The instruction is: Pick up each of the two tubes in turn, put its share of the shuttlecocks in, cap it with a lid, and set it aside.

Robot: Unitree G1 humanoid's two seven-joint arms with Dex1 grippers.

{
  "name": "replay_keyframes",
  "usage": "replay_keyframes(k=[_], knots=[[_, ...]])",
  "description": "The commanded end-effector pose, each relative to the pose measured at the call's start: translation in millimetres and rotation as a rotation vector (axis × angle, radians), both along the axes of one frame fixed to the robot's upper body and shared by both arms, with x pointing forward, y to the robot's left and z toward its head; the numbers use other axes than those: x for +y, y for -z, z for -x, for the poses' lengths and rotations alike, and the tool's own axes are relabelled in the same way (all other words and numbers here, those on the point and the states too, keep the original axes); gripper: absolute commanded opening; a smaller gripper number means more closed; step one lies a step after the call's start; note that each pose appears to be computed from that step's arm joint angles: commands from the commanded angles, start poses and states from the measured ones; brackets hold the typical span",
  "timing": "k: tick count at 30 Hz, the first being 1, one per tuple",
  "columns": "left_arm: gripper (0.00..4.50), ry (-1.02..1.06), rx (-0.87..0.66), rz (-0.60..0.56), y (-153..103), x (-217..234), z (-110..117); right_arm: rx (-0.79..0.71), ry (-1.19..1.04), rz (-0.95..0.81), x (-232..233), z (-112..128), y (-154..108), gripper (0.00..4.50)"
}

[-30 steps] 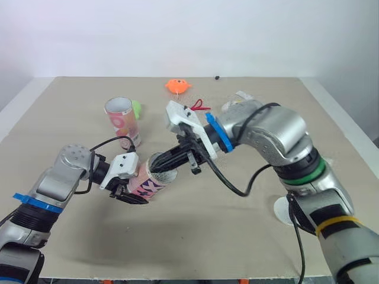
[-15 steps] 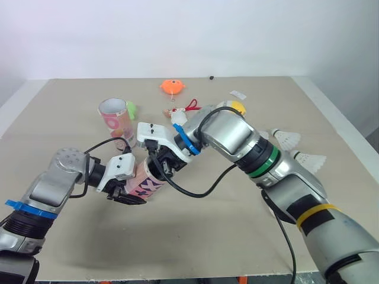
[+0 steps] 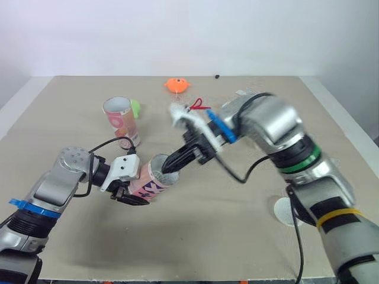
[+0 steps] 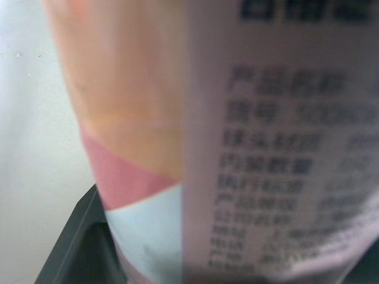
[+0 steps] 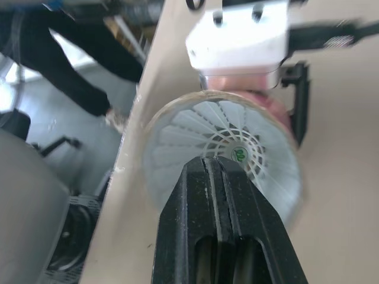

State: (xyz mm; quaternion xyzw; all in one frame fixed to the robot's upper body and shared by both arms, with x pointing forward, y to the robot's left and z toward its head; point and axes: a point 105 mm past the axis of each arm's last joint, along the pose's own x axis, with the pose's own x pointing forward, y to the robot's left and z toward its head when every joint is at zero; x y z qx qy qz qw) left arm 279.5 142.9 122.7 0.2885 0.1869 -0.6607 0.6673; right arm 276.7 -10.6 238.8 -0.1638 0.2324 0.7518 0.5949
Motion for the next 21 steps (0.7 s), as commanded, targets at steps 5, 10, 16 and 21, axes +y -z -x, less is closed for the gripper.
replay_keyframes(k=[5,10,16,21], knots=[[2.99,0.045,-0.026,0.05,6.1,-11.9,5.0,-0.11,0.207,-0.162,-60.8,3.1,-25.4,0.06],[2.99,0.067,-0.097,0.213,-9.4,-25.7,3.4,-0.275,0.409,-0.252,-87.6,7.1,-28.9,0.06],[2.99,0.062,-0.087,0.455,-19.7,-56.0,0.8,-0.28,0.557,-0.202,-110.7,18.8,-0.2,0.06],[2.99,0.054,-0.051,0.54,-9.0,-73.9,-3.0,-0.26,0.699,-0.149,-138.3,23.2,15.2,0.06]])
